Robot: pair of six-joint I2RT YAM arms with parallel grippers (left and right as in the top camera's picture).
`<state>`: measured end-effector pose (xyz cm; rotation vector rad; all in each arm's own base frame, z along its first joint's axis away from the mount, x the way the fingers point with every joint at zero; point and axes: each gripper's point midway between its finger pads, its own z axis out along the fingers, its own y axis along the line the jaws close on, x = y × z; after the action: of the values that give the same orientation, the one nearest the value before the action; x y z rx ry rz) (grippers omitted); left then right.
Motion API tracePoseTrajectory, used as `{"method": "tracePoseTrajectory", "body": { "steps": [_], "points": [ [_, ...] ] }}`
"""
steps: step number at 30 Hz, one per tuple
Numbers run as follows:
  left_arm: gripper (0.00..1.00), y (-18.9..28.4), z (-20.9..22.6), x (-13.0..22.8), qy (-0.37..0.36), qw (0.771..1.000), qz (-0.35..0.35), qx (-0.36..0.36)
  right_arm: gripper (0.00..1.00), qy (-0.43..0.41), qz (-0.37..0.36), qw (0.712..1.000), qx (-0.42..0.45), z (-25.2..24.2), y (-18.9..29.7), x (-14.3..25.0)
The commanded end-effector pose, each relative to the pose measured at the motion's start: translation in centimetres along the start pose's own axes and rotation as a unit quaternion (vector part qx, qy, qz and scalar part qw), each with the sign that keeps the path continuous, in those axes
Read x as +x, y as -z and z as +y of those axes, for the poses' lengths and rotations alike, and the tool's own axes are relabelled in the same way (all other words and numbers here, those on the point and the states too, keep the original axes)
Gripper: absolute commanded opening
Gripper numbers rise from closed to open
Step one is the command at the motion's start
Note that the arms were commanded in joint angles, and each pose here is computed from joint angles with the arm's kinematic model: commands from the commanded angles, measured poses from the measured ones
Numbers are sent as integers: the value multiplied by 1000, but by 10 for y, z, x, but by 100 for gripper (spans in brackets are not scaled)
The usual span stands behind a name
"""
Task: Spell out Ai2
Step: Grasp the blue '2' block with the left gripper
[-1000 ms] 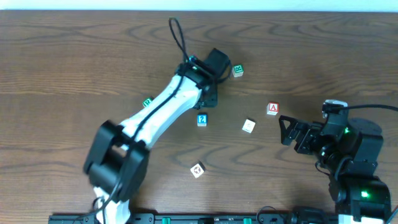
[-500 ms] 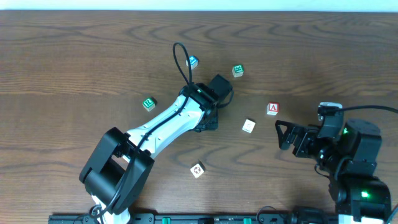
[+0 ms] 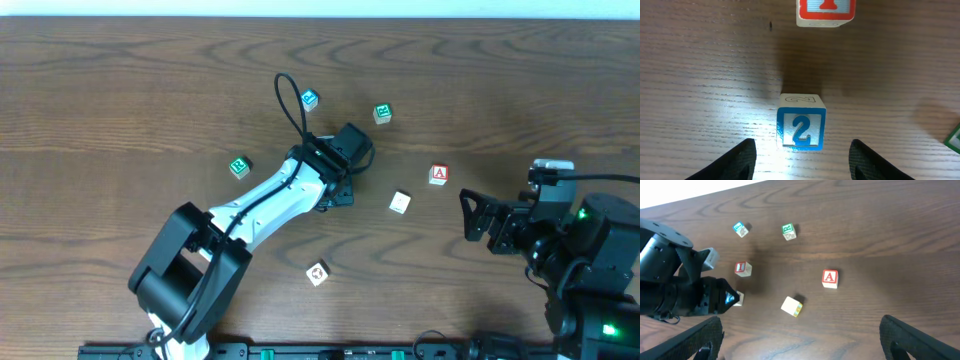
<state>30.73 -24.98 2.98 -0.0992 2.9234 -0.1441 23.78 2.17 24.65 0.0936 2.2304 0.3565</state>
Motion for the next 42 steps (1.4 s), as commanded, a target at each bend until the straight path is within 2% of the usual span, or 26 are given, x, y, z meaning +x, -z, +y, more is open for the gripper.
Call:
{"method": "tracePoseTrajectory", "body": {
  "steps": [1, 8, 11, 16, 20, 25, 29, 35, 38, 42],
  "points": [
    [61, -17, 10, 4, 1, 1000, 8, -28, 99, 14, -9, 1000, 4, -1, 4, -6],
    [60, -23, 12, 1, 1, 999, 3, -35, 99, 14, -9, 1000, 4, -1, 4, -5],
    [52, -23, 10, 0, 1, 999, 0, -32, 99, 14, -9, 1000, 4, -1, 4, -5],
    [32, -24, 9, -1, 2, 1000, -2, -30, 99, 14, -8, 1000, 4, -1, 4, -5],
    [24, -24, 12, -5, 1, 999, -13, -39, 99, 14, -7, 1000, 5, -1, 4, -5],
    [21, -21, 10, -9, -19, 999, -17, -37, 99, 15, -7, 1000, 5, -1, 4, -5],
    [9, 5, -1, -29, -39, 998, -44, -28, 99, 15, -7, 1000, 5, -1, 4, -5],
    [9, 55, -31, -63, -47, 993, -110, 17, 99, 16, -8, 1000, 6, -2, 4, -5],
    [5, 51, -39, -67, -54, 991, -119, 28, 99, 16, -9, 1000, 6, -2, 4, -6],
    [6, 43, -55, -77, -62, 987, -137, 51, 99, 16, -10, 1000, 6, -1, 4, -6]
  ]
}}
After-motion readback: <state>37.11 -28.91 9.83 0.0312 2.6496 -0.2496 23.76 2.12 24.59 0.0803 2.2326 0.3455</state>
